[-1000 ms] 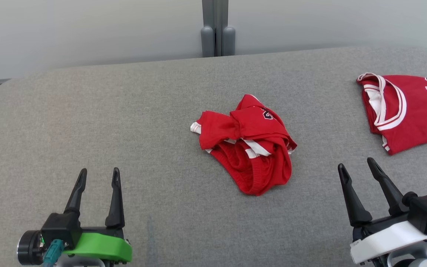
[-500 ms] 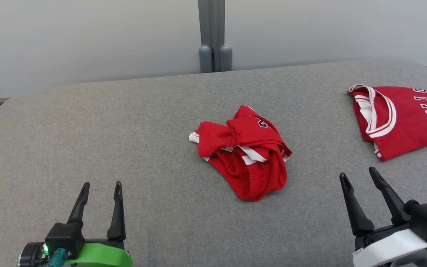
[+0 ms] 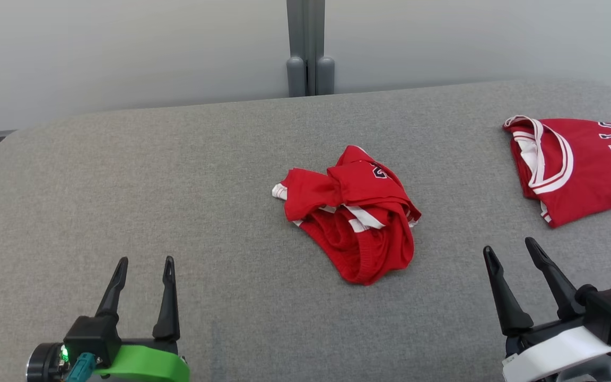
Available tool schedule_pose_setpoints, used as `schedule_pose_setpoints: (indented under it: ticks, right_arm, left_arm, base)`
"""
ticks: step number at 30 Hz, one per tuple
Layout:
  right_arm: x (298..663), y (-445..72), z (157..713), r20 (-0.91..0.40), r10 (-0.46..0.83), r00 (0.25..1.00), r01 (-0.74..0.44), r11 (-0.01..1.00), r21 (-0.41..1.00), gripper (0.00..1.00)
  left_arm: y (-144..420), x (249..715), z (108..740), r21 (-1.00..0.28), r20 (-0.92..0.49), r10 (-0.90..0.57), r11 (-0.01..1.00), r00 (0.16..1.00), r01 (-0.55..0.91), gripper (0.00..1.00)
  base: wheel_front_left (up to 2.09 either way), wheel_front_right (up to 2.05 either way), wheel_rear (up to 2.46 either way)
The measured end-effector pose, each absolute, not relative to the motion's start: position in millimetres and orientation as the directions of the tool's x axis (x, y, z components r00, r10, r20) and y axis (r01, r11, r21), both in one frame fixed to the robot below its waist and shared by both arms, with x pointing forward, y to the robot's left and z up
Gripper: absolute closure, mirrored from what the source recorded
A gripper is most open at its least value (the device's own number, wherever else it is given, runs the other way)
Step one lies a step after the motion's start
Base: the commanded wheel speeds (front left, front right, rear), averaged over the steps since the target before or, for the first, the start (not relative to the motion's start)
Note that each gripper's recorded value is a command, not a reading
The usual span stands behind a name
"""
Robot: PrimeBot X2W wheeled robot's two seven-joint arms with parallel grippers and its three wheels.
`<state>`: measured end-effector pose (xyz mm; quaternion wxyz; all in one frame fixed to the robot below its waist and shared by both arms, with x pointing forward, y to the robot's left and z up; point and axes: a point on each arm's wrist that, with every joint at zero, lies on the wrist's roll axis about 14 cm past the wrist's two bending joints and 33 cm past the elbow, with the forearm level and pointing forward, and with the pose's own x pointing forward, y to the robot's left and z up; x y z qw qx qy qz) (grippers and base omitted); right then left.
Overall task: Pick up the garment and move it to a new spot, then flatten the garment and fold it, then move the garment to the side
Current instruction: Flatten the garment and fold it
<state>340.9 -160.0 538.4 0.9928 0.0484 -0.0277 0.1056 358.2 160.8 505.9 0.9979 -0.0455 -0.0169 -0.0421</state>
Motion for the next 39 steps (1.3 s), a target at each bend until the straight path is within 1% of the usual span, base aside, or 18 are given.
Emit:
schedule_pose_setpoints:
  ticks: [6, 12, 17, 23, 27, 28, 29, 30, 34, 36, 39]
  right_arm:
    - [357.5, -146.6, 534.7, 0.045, 0.27, 0.962, -0.273, 0.959, 0.072, 0.0]
    - [391.3, -117.7, 524.3, 0.005, 0.381, 0.924, -0.381, 0.923, 0.049, 0.0]
    - [423.1, -87.5, 503.9, -0.049, 0.483, 0.874, -0.482, 0.876, 0.036, 0.0]
    - [451.3, -47.4, 468.7, -0.155, 0.597, 0.787, -0.602, 0.798, 0.015, 0.0]
    - [464.6, -32.6, 446.3, -0.228, 0.629, 0.743, -0.647, 0.762, -0.007, 0.0]
    - [467.7, -30.1, 443.3, -0.234, 0.632, 0.738, -0.652, 0.758, -0.009, 0.49]
    - [470.1, -28.6, 442.0, -0.235, 0.634, 0.737, -0.654, 0.756, -0.012, 0.73]
    - [473.2, -27.9, 441.4, -0.232, 0.634, 0.738, -0.653, 0.757, -0.011, 1.0]
    - [485.1, -36.7, 452.4, -0.162, 0.603, 0.781, -0.608, 0.794, 0.024, 1.0]
    - [489.6, -48.1, 459.0, -0.132, 0.57, 0.811, -0.571, 0.82, 0.033, 1.0]
    - [492.9, -75.5, 468.8, -0.082, 0.491, 0.867, -0.488, 0.871, 0.057, 1.0]
  left_arm:
    - [157.8, 371.7, 515.5, -0.084, 0.07, -0.091, 0.992, 0.993, 0.097, 0.0]
    - [150.7, 395.2, 526.3, -0.077, 0.115, -0.111, 0.99, 0.987, 0.12, 0.0]
    - [154.4, 411.3, 514.8, -0.09, 0.095, -0.094, 0.991, 0.991, 0.102, 0.0]
    - [164.6, 423.7, 497.2, -0.093, 0.056, -0.058, 0.994, 0.997, 0.063, 0.0]
    - [172.4, 425.5, 485.7, -0.088, 0.025, -0.035, 0.995, 0.999, 0.037, 0.0]
    - [173.7, 425.6, 483.8, -0.088, 0.02, -0.031, 0.996, 0.999, 0.032, 0.0]
    - [174.7, 426.0, 482.8, -0.086, 0.018, -0.028, 0.996, 0.999, 0.03, 0.0]
    - [176.0, 426.8, 482.6, -0.086, 0.018, -0.024, 0.996, 1.0, 0.026, 0.0]
    - [178.8, 428.9, 482.8, -0.079, 0.022, -0.015, 0.997, 1.0, 0.017, 0.0]
    - [178.4, 430.5, 484.0, -0.074, 0.028, -0.018, 0.997, 0.999, 0.02, 0.0]
    - [173.5, 433.4, 485.8, -0.069, 0.037, -0.036, 0.997, 0.999, 0.038, 0.0]
  base:
    - [0.0, 0.0, 0.0]
    - [0.0, 0.0, 0.0]
    - [0.0, 0.0, 0.0]
    - [0.0, 0.0, 0.0]
    - [0.0, 0.0, 0.0]
    - [0.0, 0.0, 0.0]
    - [0.0, 0.0, 0.0]
    - [0.0, 0.0, 0.0]
    - [0.0, 0.0, 0.0]
    - [0.0, 0.0, 0.0]
    - [0.0, 0.0, 0.0]
